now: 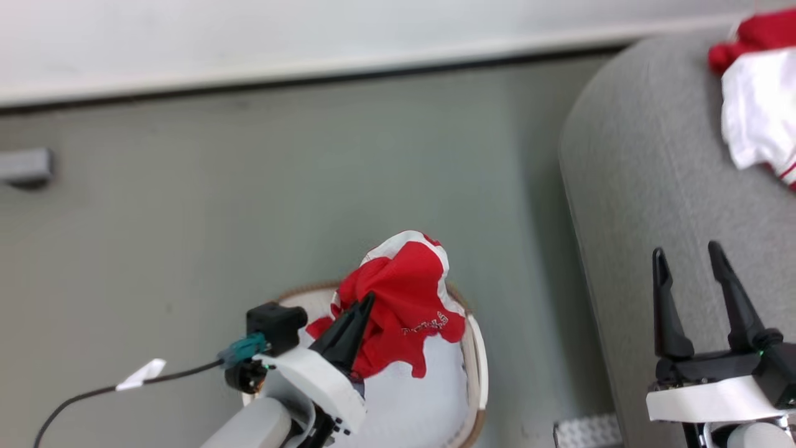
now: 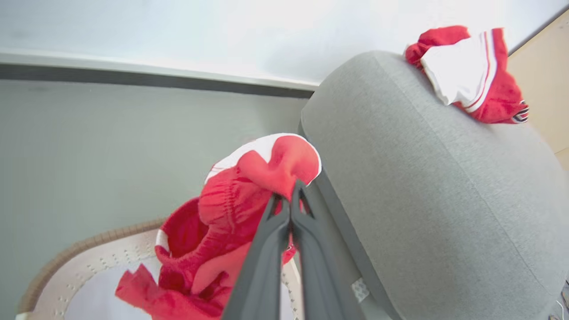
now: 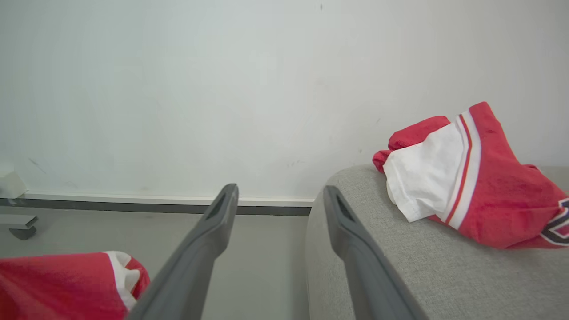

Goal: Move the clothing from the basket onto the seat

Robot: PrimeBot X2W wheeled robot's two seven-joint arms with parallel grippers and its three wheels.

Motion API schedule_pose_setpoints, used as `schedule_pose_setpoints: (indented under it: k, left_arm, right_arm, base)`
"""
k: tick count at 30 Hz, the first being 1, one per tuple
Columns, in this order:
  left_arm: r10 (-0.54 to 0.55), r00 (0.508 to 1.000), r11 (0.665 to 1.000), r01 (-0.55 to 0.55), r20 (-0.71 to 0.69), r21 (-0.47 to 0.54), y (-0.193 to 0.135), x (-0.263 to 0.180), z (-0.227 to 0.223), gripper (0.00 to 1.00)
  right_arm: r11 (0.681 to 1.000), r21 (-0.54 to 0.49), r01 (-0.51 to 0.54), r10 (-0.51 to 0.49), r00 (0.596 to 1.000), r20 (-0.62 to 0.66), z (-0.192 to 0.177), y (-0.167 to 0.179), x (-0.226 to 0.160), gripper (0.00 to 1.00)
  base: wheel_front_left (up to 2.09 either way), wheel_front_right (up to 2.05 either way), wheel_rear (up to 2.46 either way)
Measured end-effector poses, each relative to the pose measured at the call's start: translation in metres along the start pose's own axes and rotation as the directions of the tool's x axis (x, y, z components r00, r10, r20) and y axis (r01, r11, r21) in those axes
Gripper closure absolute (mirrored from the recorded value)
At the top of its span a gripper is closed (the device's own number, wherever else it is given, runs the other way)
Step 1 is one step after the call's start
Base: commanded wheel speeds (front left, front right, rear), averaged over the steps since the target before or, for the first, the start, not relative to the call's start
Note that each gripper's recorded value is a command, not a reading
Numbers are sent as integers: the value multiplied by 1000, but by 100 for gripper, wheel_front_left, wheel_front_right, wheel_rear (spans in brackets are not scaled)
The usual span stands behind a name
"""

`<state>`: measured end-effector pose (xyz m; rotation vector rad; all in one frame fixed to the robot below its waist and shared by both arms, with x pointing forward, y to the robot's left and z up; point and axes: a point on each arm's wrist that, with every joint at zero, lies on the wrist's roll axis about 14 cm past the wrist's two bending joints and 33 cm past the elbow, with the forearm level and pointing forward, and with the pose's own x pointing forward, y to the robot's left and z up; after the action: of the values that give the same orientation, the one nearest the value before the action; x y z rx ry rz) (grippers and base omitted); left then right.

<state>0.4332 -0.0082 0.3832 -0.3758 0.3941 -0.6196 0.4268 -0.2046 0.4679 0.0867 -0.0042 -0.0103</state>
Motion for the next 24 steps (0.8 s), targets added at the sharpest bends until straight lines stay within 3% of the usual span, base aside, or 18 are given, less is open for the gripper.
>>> schedule_pose_setpoints:
  k: [6, 12, 24]
  left_arm:
    - [9, 979, 996, -27, 204, 83, -22, -31, 77, 100]
    - [4, 921, 985, -71, 389, 157, -45, -68, 152, 100]
    - [-63, 811, 951, -127, 581, 281, -92, -134, 240, 100]
  right_arm:
    - [999, 15, -43, 42, 997, 70, 30, 16, -17, 0]
    - [995, 23, -96, 93, 989, 116, 49, 35, -35, 0]
    - [984, 60, -170, 159, 975, 155, 62, 61, -69, 0]
  base:
    - [0, 0, 0]
    - [0, 0, 0]
    - [0, 0, 0]
